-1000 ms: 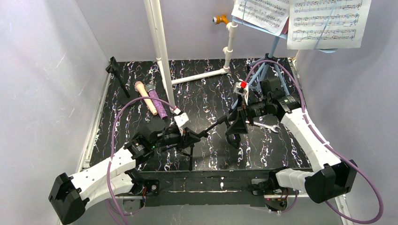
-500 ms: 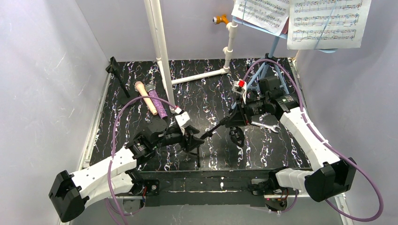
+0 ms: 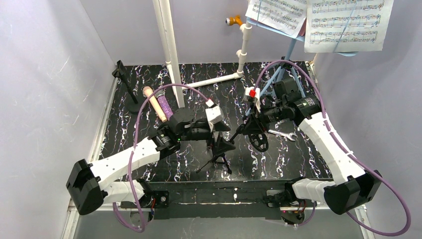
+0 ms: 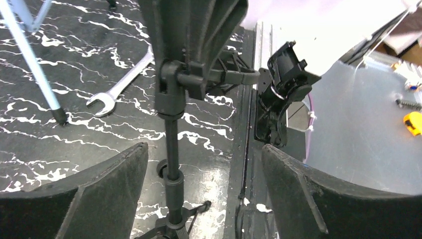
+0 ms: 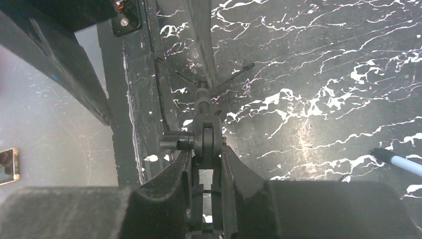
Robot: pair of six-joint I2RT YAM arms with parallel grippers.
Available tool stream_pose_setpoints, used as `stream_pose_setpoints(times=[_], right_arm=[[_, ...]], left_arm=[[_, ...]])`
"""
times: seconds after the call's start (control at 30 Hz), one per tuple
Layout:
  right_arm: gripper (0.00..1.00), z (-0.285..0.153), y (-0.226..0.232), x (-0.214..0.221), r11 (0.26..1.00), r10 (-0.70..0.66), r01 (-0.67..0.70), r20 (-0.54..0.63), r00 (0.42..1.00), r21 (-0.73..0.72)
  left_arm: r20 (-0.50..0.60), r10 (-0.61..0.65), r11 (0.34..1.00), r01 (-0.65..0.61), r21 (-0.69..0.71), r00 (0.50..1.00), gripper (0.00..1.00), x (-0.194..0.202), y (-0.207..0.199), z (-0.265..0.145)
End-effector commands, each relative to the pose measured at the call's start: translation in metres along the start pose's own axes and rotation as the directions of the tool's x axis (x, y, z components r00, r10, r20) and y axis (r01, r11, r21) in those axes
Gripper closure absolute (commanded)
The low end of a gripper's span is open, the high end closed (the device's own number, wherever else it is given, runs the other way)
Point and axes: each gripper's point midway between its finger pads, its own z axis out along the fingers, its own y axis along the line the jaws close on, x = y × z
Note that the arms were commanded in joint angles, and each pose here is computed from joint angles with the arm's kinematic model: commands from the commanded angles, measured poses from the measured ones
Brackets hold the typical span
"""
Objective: Pack up the instrument practice props
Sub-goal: Adjust the microphone stand at the center of the board.
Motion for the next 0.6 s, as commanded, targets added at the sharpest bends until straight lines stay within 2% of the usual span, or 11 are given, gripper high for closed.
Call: stream_pose_setpoints(times=[0.0, 0.2, 0.23, 0.27, 0.33, 0.4, 0.43, 0.5, 0.53, 0.57], right_arm=[[0.99, -0.011, 0.005, -0.027, 0.994, -0.104, 0.104, 0.040, 0.994, 0.015], [0.99, -0.011, 0.008, -0.029, 0.994, -0.107, 0.107, 0.042, 0.993, 0.002], [0.99, -0.024, 0.025, -0.037, 0.986, -0.167, 0.165, 0.082, 0.983, 0.027], [0.99, -0.011, 0.011, -0.030, 0.993, -0.114, 0.114, 0.050, 0.992, -0.002], [0.99, -0.009, 0.009, -0.028, 0.995, -0.104, 0.104, 0.046, 0.994, -0.009], [0.99, -0.009, 0.010, -0.028, 0.995, -0.102, 0.103, 0.048, 0.994, -0.014], [0.99, -0.009, 0.011, -0.028, 0.995, -0.100, 0.101, 0.048, 0.994, -0.017], [0.99, -0.009, 0.013, -0.027, 0.995, -0.100, 0.101, 0.049, 0.994, -0.020], [0.99, -0.009, 0.013, -0.027, 0.995, -0.101, 0.103, 0.051, 0.994, -0.021], [0.99, -0.009, 0.014, -0.027, 0.995, -0.098, 0.100, 0.052, 0.994, -0.023]], left_arm=[[-0.041, 0.128, 0.991, -0.127, 0.036, 0.991, 0.21, -0.002, -0.009, 0.017], [-0.095, 0.191, 0.980, -0.195, -0.035, 0.977, 0.33, 0.005, 0.008, 0.033], [-0.099, 0.191, 0.980, -0.196, -0.041, 0.977, 0.36, 0.006, 0.009, 0.035], [-0.103, 0.188, 0.980, -0.194, -0.046, 0.977, 0.41, 0.006, 0.011, 0.038], [-0.115, 0.173, 0.982, -0.181, -0.059, 0.978, 0.50, 0.009, 0.015, 0.043], [-0.128, 0.160, 0.984, -0.169, -0.063, 0.979, 0.53, 0.013, 0.018, 0.046], [-0.136, 0.153, 0.985, -0.162, -0.060, 0.979, 0.60, 0.017, 0.018, 0.048], [-0.142, 0.137, 0.987, -0.147, -0.062, 0.980, 0.94, 0.019, 0.019, 0.050], [-0.144, 0.130, 0.988, -0.140, -0.062, 0.981, 1.00, 0.021, 0.019, 0.049], [-0.140, 0.126, 0.989, -0.136, -0.061, 0.982, 1.00, 0.020, 0.017, 0.048]])
